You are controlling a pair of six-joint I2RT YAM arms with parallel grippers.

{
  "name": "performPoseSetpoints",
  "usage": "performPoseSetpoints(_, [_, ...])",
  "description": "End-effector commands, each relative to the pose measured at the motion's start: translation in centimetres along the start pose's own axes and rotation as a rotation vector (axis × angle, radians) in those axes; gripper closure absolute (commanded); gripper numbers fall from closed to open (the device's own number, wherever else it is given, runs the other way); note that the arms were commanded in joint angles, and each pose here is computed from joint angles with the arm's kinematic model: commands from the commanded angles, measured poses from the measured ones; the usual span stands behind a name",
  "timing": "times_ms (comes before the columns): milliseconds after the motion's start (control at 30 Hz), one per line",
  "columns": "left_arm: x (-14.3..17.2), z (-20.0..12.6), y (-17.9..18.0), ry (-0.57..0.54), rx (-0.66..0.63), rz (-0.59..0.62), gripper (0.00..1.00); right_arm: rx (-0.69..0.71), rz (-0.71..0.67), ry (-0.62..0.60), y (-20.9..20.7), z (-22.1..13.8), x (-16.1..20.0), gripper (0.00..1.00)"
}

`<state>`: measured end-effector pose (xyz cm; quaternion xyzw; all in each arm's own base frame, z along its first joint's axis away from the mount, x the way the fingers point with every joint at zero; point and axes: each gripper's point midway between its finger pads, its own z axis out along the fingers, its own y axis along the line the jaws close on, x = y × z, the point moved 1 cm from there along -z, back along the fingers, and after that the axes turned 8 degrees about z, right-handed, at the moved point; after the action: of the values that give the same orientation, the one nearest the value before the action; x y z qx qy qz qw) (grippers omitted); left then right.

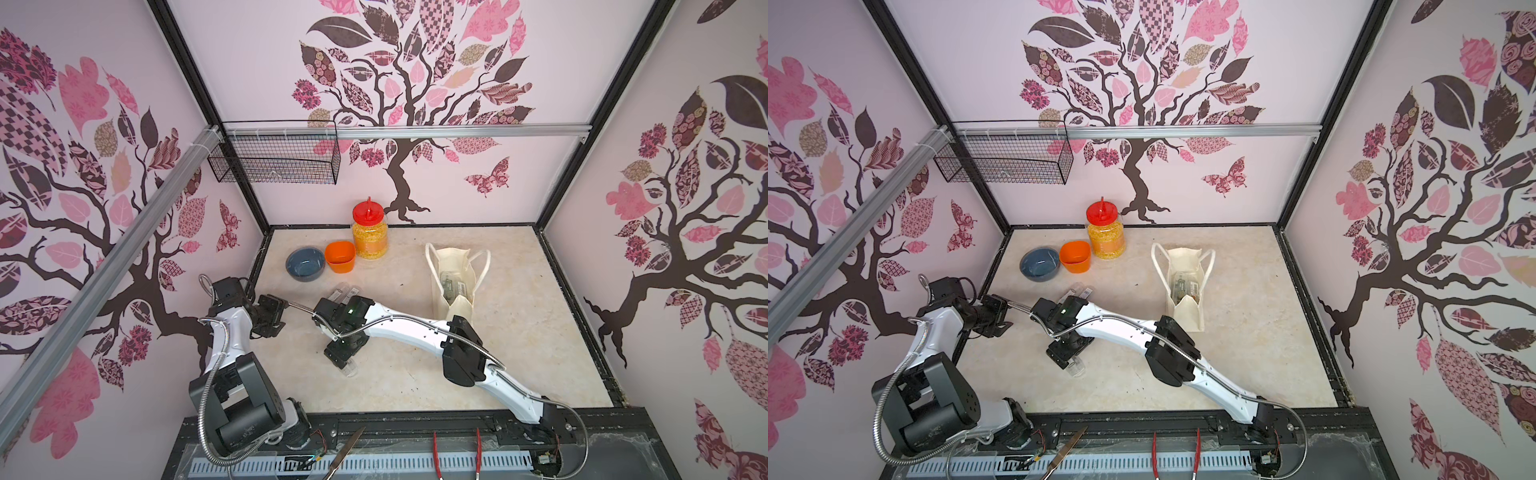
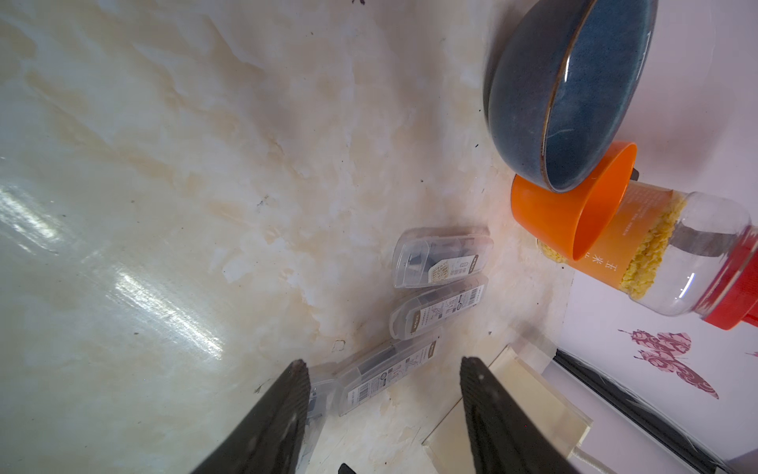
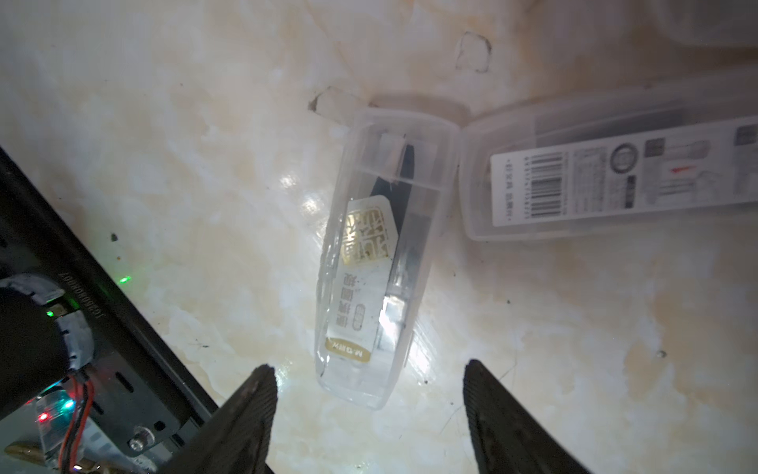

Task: Put the compass set into the canvas bag
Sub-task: Pick up the compass set at the center of the board.

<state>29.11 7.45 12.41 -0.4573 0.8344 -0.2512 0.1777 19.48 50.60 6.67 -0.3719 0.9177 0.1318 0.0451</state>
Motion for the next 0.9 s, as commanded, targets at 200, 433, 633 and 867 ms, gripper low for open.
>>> performPoseSetpoints(200, [0.5, -0.8, -0.4, 0.006, 0.005, 0.000, 0.37, 0.076, 0.030, 0.044, -1.4, 2.9, 0.4, 0.26])
performPoseSetpoints(433, [0.8, -0.6, 0.0, 0.011, 0.001, 0.019, 0.37, 0.096, 0.027, 0.033, -1.7, 4.0, -0.2, 0.29])
performPoseSetpoints(633, [0.9, -0.5, 0.0, 0.017, 0.010, 0.016, 0.37, 0.117, 0.028, 0.021, -1.9, 3.5, -0.4, 0.32])
performPoseSetpoints(867, [1.1, -0.3, -0.2, 0.021, 0.030, 0.019, 0.37, 0.126, -0.059, -0.022, 0.2, 2.8, 0.0, 0.26])
